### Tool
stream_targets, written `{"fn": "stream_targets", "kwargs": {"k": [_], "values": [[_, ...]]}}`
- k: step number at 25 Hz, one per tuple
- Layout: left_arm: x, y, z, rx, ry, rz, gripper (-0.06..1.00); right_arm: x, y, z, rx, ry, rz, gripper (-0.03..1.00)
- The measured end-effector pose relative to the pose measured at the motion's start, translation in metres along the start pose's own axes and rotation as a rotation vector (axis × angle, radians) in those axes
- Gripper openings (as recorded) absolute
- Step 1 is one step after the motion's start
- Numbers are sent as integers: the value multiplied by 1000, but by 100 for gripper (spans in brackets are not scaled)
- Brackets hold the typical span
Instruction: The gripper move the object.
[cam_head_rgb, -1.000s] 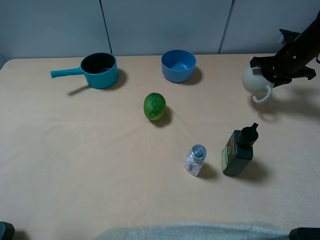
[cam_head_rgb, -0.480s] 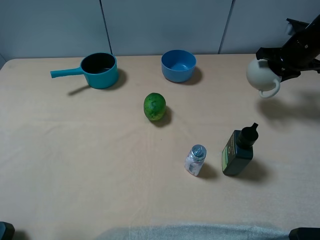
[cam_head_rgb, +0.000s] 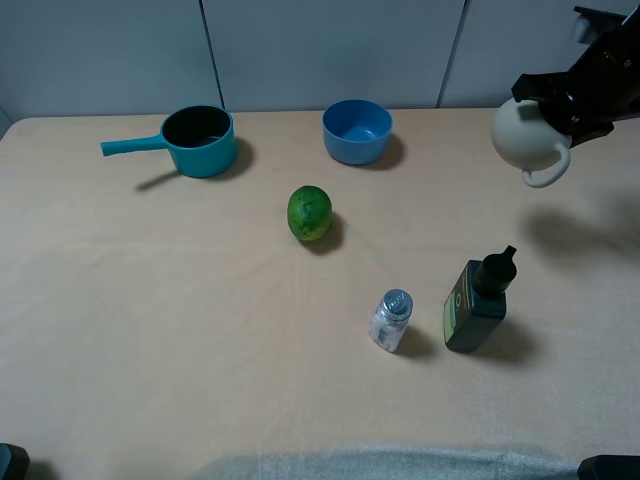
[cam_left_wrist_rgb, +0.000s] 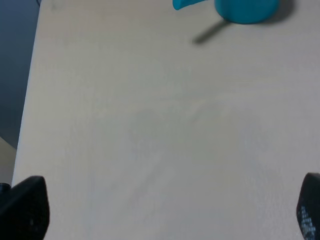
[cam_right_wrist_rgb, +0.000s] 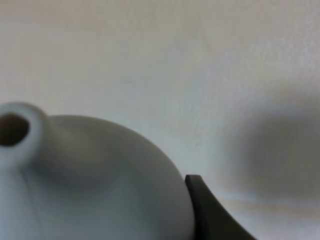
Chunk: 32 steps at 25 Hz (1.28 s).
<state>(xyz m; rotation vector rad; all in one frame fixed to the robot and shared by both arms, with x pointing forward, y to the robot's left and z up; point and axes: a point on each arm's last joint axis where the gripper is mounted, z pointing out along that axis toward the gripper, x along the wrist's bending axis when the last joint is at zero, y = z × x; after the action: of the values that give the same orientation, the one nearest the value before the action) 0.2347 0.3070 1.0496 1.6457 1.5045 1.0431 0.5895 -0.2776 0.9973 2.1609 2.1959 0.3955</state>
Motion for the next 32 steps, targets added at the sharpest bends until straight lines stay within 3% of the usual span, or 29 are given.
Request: {"fn": "stream_targets", "kwargs": {"k": [13,32], "values": [[0,0,0,0,0,0,99,54,-15,-25,-15,20,-108,7],[0,0,0,0,0,0,99,166,-28,-73,-98,57,-346,7]]}}
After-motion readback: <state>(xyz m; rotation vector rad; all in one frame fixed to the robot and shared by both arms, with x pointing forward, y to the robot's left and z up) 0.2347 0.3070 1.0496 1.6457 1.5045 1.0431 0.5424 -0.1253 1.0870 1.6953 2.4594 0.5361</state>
